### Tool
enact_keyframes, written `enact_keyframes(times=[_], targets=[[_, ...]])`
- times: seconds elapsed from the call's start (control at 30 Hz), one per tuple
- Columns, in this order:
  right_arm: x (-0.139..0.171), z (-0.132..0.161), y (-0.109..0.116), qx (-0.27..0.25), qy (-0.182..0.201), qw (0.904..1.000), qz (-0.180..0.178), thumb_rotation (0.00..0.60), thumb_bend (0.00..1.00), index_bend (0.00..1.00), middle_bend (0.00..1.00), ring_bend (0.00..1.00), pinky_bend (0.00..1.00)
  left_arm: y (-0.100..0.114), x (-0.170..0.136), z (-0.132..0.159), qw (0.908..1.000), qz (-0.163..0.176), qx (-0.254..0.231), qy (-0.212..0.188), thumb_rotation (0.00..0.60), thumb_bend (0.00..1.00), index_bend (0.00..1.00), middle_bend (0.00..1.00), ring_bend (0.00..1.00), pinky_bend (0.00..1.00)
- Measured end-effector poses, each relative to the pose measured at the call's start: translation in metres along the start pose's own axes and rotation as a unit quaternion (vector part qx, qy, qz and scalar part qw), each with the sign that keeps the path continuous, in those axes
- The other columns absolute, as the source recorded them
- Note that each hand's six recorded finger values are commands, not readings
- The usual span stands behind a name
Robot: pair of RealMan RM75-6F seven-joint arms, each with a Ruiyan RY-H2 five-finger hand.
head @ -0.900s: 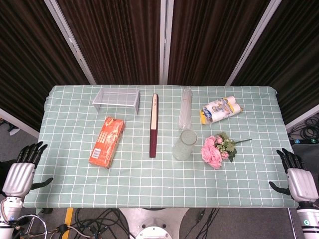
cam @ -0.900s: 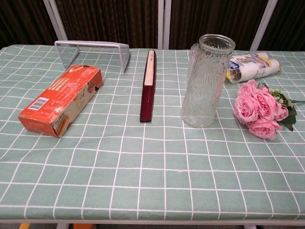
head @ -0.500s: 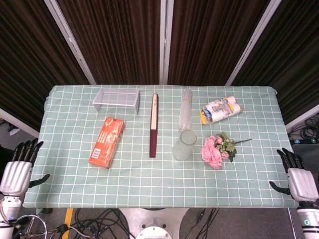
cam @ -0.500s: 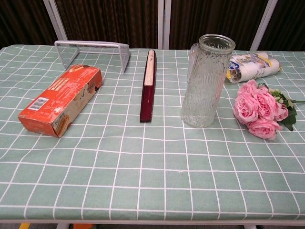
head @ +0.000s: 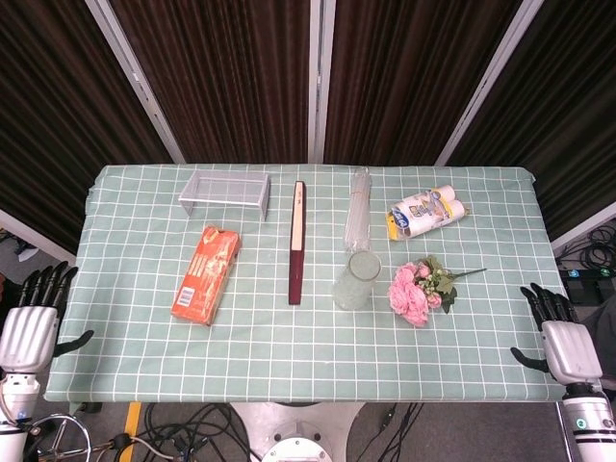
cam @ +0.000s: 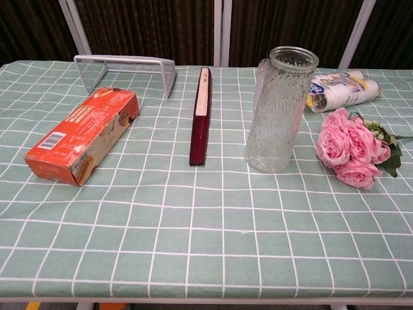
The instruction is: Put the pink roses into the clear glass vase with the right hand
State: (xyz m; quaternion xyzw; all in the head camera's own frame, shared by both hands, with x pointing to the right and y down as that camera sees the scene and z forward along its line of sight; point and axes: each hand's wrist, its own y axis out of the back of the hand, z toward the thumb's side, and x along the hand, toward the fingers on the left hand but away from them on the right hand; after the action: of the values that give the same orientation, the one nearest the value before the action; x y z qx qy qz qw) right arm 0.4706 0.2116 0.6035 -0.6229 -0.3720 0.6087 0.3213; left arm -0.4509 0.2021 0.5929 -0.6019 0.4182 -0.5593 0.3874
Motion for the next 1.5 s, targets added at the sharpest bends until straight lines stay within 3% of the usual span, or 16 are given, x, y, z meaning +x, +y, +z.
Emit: enact_keyframes(times=[0.4,0.87,1.5], targets=[[-0.06,0.035,-0.009,0.051,0.059,0.9964,0.032,0.6,0.09,0.0,0.0,0.0,0.0,-0.007,0.0,-0.003,0.9999,-0.011,-0.002,-0.003,0.6,0.0,0.08,0.02,0.0,0.07],[-0.146,0.091,-0.04,0.113,0.125,0.9805,0.1,0.6,0.09,0.0,0.0,0.0,0.0,-0.006,-0.001,-0.005,0.9998,-0.018,-0.004,0.002,0.6,0.0,0.08,0.02,0.0,0.07],[-0.159,0.132,-0.075,0.129,0.151,0.9705,0.137,0.6,0.1,0.0,0.01,0.0,0.0,-0.01,-0.004,-0.013,0.9993,-0.031,-0.021,0.003,0.6,0.0,0.08,0.02,0.0,0.07]])
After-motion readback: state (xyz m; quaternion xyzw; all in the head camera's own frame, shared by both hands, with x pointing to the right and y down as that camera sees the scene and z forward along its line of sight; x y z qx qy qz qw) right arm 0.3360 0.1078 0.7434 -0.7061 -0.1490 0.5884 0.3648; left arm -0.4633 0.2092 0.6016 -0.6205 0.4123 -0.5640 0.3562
